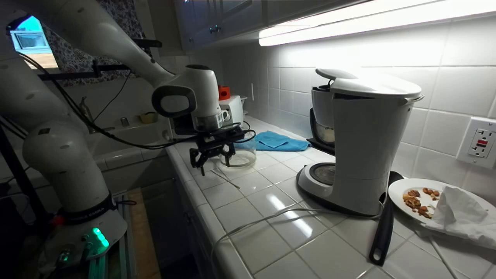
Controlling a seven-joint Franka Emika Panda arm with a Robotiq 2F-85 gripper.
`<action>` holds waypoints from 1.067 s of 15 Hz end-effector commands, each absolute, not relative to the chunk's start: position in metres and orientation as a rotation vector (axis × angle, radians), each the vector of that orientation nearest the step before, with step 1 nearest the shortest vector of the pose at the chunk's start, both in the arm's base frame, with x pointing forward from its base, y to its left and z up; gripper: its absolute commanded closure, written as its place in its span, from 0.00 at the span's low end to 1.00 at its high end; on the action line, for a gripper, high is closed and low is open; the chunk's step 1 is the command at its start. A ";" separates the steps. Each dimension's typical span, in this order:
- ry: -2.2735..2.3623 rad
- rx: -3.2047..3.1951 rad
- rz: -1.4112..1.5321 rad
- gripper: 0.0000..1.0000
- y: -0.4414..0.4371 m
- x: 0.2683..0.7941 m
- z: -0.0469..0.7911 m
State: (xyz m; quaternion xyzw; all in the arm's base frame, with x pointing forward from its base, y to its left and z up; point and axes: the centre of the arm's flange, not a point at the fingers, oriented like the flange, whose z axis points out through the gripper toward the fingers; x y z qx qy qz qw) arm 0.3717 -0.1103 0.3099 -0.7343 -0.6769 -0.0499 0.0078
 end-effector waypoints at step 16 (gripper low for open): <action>-2.124 -2.358 -0.141 0.06 -0.147 0.390 0.271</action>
